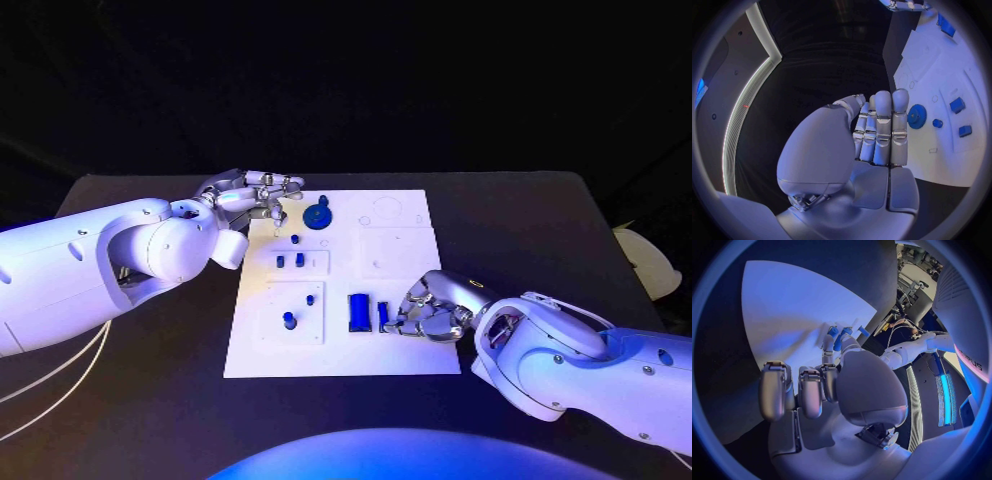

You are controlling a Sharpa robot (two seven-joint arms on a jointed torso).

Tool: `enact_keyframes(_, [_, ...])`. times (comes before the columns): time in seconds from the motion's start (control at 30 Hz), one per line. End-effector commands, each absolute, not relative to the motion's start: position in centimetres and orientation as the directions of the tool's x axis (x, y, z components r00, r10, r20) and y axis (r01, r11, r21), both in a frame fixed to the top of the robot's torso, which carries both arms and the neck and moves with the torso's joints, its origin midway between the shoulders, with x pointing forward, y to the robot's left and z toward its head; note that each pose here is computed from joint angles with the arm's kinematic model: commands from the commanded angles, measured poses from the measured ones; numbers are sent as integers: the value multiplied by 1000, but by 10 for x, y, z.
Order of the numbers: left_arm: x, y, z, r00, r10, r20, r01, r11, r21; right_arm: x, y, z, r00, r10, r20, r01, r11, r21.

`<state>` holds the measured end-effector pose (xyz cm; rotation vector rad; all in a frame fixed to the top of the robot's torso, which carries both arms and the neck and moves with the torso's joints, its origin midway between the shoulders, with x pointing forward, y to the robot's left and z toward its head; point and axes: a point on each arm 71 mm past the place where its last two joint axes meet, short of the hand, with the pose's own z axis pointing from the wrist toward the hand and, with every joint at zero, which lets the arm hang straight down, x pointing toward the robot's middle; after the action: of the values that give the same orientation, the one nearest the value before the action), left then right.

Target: Assemble the parts on the task board

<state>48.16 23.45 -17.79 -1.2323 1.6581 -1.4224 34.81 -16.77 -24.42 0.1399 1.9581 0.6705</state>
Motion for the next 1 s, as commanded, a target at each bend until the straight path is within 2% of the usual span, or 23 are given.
enact_keyframes(0.03, [481, 232, -177, -387, -914, 120, -249, -22, -968, 348, -166, -247, -494, 350, -796, -200, 845, 496])
enact_keyframes(1.0, [481, 231, -177, -389, -913, 120, -249, -22, -968, 363, -159, -260, -492, 317, -811, -193, 868, 457])
